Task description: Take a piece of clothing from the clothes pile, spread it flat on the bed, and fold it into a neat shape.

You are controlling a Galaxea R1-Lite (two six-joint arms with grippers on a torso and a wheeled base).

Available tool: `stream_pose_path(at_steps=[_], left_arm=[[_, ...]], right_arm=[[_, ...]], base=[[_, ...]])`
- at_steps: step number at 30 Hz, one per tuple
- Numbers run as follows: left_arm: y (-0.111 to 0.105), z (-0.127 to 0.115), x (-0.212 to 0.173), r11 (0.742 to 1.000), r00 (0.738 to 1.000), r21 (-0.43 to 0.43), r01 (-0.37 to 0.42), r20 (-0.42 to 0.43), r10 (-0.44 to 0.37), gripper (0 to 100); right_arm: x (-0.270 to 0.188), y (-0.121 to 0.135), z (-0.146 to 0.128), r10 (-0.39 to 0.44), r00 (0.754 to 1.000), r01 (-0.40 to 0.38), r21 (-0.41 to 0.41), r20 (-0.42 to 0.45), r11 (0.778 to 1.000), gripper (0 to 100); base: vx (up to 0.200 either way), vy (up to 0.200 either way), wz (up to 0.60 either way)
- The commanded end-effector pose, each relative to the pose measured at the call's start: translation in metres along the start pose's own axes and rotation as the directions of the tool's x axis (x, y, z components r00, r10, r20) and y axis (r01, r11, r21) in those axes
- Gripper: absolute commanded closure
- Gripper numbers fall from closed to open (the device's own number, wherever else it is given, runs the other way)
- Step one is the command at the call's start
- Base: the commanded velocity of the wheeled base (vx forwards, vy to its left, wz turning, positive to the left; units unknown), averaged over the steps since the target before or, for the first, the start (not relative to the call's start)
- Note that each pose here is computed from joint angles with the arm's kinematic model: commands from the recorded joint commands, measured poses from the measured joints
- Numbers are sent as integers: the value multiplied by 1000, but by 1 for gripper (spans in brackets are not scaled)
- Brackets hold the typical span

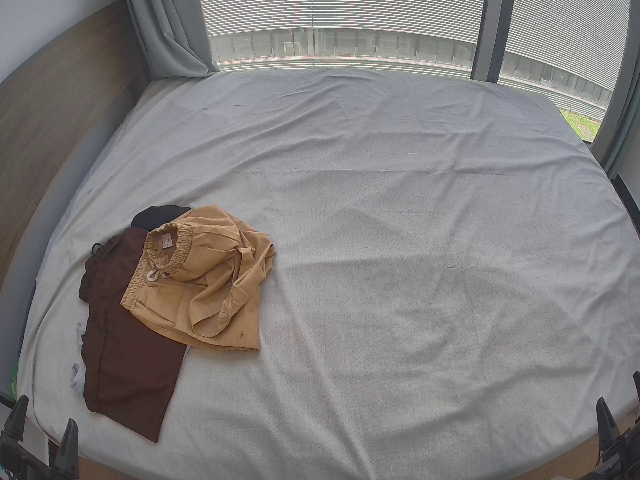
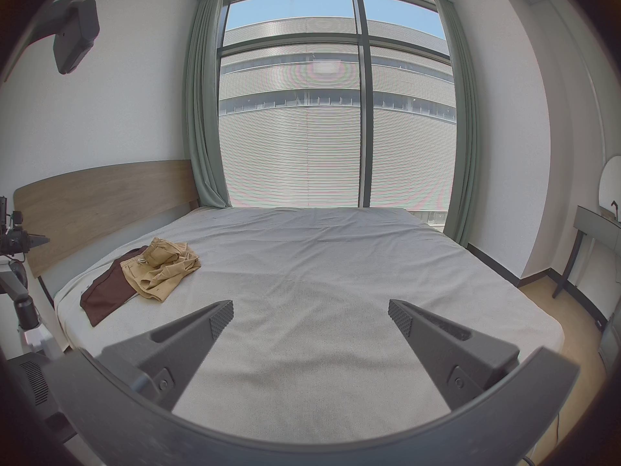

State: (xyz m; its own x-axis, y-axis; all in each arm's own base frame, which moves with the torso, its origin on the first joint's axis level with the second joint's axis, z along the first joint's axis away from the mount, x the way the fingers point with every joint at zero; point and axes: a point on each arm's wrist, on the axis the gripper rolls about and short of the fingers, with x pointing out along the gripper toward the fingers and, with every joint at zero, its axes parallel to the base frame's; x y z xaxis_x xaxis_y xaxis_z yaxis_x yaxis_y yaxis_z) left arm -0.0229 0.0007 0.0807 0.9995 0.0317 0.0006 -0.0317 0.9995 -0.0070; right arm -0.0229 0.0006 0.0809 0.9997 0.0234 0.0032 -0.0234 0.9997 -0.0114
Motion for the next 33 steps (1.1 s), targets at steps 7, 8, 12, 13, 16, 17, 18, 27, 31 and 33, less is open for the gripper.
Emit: stream_pose_path(at_steps=[7,8,12,13,16,17,18,27,31,33], left_arm=[[0,-5,0,1000,1000,-25,-2,2,2,0],[0,-5,0,1000,1000,-25,-2,1,2,0],[0,-5,0,1000,1000,-22,1,2,-1,0],[0,-5,0,1000,1000,-22,1,2,-1,0],[0,-5,0,1000,1000,-18,3,5,-3,0],[0,-4,0,1000,1000,-15,3,7,-3,0],[0,-4,0,1000,1000,-15,3,7,-3,0],[0,70,3,998,985,-50,44,169,-35,0],[-1,74,15,995,992,-59,75,108,-69,0],[-1,76,17,995,992,-62,79,104,-72,0]], right_arm=[[1,0,-5,1,1000,-1,-1,-11,1000,0],[1,0,-5,1,1000,-1,-1,-11,1000,0],[1,0,-5,1,1000,-1,1,-11,1000,0],[1,0,-5,1,1000,-1,1,-11,1000,0],[1,0,-5,1,1000,-1,1,-11,1000,0],[1,0,-5,1,1000,-1,1,-11,1000,0],[1,0,-5,1,1000,-1,2,-11,1000,0],[1,0,-5,0,1000,0,1,-11,1000,0],[1,0,-5,1,1000,-1,2,-11,1000,0],[1,0,-5,1,1000,-1,2,-11,1000,0]], base=[[0,0,0],[0,0,0],[0,0,0],[0,0,0],[0,0,0],[0,0,0],[0,0,0],[0,0,0],[0,0,0],[0,0,0]])
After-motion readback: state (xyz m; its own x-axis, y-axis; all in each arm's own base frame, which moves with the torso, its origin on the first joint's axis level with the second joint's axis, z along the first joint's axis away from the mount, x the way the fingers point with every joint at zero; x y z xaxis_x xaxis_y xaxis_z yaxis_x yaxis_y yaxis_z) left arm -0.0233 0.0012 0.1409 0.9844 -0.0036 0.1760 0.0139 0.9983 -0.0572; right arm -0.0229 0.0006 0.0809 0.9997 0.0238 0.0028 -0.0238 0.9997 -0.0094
